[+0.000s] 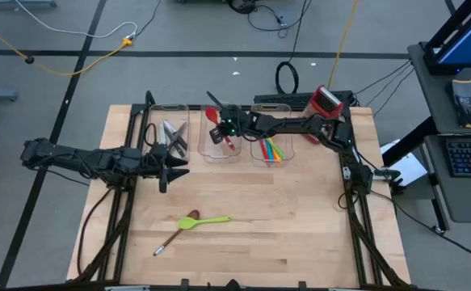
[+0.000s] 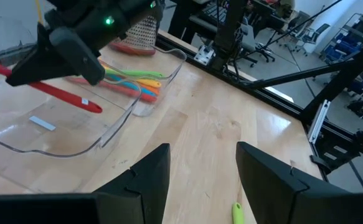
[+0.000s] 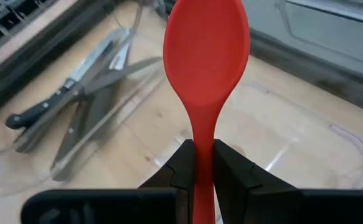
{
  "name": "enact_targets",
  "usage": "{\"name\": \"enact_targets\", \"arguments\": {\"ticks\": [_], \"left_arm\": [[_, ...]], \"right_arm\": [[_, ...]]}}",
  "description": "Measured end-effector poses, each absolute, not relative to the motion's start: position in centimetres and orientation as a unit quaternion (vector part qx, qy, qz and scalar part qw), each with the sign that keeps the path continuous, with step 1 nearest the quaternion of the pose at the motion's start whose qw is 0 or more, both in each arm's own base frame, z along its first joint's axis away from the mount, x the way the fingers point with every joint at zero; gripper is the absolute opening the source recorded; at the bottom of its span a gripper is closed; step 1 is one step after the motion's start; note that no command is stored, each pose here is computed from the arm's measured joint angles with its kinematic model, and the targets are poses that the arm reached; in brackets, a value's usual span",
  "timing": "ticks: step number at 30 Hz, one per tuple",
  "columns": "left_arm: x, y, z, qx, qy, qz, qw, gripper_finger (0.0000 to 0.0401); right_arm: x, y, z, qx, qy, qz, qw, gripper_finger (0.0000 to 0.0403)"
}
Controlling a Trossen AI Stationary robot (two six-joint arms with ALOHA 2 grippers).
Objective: Pick & Place Kitchen Items
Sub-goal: Put the red serving spoon into the middle transparent bin
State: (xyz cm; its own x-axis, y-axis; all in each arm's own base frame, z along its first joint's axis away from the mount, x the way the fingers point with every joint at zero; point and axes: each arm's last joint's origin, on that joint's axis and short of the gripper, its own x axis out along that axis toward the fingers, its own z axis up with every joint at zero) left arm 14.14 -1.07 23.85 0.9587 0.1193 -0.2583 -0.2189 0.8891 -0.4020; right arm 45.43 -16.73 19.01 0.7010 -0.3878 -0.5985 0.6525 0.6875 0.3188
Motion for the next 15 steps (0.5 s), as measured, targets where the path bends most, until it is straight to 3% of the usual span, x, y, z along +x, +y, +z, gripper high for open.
{"name": "enact_targets", "arguments": {"ticks": [9, 15], "left_arm": [[14.1, -1.1, 23.8, -0.216, 0.114, 0.087, 0.966, 0.0189], [14.1, -1.1, 23.8, -0.213, 0.115, 0.087, 0.966, 0.0189]], "right_arm": [[45.5, -16.7, 16.7, 0.270, 0.290, -0.293, 0.870, 0.0029], [45.8, -16.8, 17.7, 0.271, 0.262, -0.284, 0.881, 0.0039]]}}
